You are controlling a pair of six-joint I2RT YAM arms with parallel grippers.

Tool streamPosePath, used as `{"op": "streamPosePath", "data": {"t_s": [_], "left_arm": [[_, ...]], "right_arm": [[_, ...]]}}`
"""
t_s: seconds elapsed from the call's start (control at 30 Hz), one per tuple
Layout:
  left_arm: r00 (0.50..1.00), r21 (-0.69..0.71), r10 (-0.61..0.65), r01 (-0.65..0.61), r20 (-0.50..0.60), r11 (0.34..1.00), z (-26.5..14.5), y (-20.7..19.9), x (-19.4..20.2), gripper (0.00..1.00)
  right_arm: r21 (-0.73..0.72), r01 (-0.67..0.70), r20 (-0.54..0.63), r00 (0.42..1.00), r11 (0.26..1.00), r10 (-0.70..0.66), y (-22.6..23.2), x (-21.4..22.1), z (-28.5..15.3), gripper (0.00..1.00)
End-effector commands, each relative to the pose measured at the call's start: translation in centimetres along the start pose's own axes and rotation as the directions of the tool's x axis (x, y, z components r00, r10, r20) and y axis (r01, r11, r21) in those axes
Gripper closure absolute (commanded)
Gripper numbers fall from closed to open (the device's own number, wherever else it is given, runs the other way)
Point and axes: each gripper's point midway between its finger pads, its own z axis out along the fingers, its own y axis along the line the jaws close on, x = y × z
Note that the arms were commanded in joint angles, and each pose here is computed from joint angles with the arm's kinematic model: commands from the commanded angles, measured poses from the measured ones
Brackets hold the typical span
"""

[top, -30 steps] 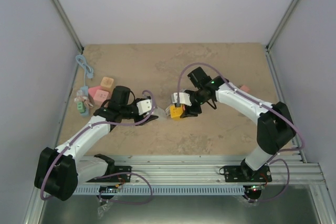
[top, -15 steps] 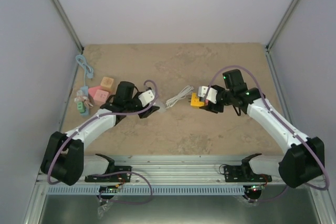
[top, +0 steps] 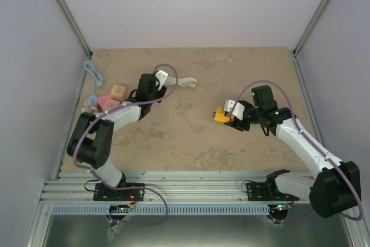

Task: Pull the plug off the socket
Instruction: Place the socket at the center of the board.

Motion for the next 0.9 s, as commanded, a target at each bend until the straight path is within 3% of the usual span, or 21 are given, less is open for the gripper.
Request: {"op": "streamPosePath", "data": {"t_s": [0.0, 0.1, 0.27, 0.47, 0.67, 0.87], "left_arm": [[0.990, -0.317, -0.136, 0.122, -0.023, 0.940, 2.8, 6.9, -0.7, 1.00], [0.975, -0.392, -0.207, 0.162, -0.075, 0.906, 4.9, 8.5, 0.6, 1.00], [0.953, -0.394, -0.266, 0.191, -0.144, 0.899, 7.0, 8.4, 3.1, 1.00], [0.943, -0.368, -0.268, 0.182, -0.198, 0.912, 7.7, 8.0, 4.3, 0.80], [0.918, -0.331, -0.276, 0.177, -0.284, 0.927, 8.2, 7.4, 6.0, 0.69], [0.912, -0.314, -0.284, 0.188, -0.296, 0.931, 7.5, 7.3, 6.4, 0.47]], "right_arm": [[0.063, -0.003, 0.078, 0.997, 0.998, -0.002, -1.4, -1.4, -0.9, 0.99], [0.071, -0.010, 0.086, 0.996, 0.997, 0.004, -1.6, -1.3, -1.0, 0.99], [0.075, -0.018, 0.100, 0.995, 0.997, 0.011, -1.5, -1.2, -1.2, 0.99], [0.091, -0.017, 0.113, 0.994, 0.996, 0.006, -1.7, -1.2, -1.5, 0.99], [0.095, -0.012, 0.125, 0.992, 0.995, 0.000, -1.7, -1.4, -1.6, 0.99], [0.095, -0.013, 0.124, 0.992, 0.995, 0.001, -1.6, -1.3, -1.6, 0.99]]}}
